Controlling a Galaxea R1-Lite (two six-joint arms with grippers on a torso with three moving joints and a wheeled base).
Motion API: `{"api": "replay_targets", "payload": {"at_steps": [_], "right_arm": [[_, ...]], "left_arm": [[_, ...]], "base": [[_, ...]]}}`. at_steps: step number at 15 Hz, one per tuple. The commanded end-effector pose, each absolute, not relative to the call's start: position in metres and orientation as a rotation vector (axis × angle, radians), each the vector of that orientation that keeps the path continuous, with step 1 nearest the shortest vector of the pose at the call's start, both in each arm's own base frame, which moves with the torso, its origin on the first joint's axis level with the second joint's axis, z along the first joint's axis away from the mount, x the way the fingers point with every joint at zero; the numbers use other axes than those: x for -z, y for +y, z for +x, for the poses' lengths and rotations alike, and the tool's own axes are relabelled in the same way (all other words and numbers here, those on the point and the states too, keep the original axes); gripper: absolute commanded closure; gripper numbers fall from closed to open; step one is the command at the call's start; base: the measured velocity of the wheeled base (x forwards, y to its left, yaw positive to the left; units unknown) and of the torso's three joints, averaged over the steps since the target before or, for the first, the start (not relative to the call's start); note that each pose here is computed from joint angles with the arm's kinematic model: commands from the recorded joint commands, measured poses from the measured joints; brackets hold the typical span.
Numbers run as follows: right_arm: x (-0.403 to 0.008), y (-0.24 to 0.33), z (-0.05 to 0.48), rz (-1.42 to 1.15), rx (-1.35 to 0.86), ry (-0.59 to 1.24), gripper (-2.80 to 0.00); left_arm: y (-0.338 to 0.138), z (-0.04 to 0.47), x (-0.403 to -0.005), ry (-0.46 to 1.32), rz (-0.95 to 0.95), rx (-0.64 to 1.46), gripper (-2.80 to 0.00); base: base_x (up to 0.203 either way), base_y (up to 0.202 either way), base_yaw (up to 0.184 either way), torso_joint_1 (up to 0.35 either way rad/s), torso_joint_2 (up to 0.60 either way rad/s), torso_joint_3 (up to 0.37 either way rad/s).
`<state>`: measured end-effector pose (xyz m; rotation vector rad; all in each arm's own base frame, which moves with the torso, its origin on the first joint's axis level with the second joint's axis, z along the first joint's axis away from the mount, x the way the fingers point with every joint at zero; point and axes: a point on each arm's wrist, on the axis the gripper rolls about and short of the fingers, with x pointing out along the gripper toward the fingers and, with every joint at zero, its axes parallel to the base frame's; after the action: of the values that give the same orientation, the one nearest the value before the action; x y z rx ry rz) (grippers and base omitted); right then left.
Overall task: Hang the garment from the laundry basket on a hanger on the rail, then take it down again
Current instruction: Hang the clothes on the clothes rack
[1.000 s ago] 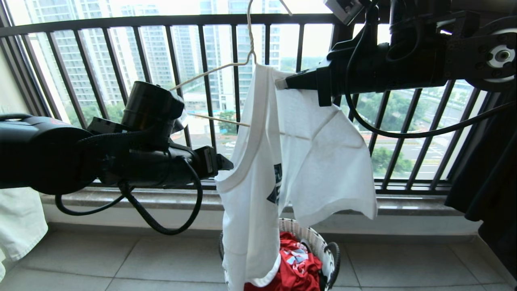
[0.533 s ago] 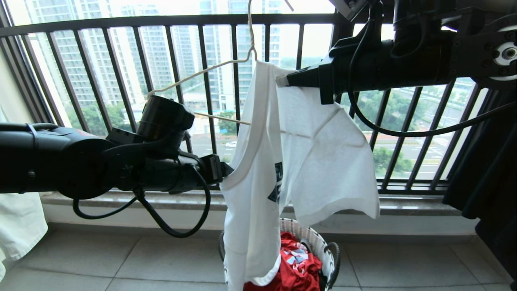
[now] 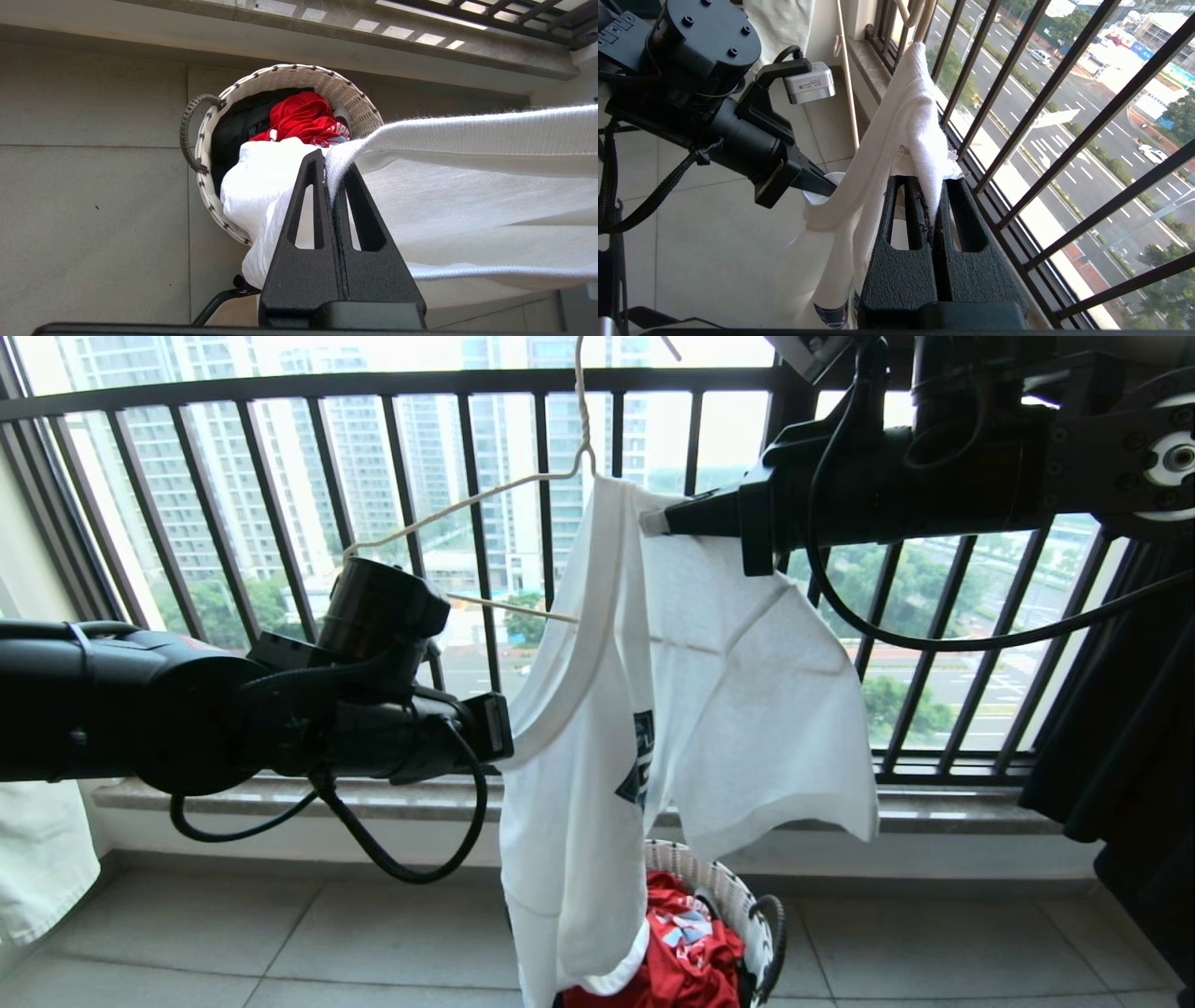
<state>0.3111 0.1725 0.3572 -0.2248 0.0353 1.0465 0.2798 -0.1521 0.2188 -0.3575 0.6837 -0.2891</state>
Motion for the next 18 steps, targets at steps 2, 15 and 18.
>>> {"api": "replay_targets", "payload": {"at_steps": [2,15,18], "right_arm": [[-0.352,0.172,0.312,-0.225,-1.048,0.057,0.0],[-0.345,0.152,0.312,-0.237,-1.008,0.089,0.0],[-0.342,0.149,0.313,-0.237,-1.001,0.098,0.0]], "left_arm": [[-0.142,0.284,-0.225,0.659,-0.373,0.265,0.0],[-0.1,0.306,-0.242,0.568,-0.415,0.15,0.0],[-0.094,0.308,-0.244,0.557,-0.416,0.136,0.0]], "base": [[0.0,0.0,0.0,0.0,0.0,0.0],[0.0,0.0,0.0,0.0,0.0,0.0],[0.0,0.0,0.0,0.0,0.0,0.0]]}}
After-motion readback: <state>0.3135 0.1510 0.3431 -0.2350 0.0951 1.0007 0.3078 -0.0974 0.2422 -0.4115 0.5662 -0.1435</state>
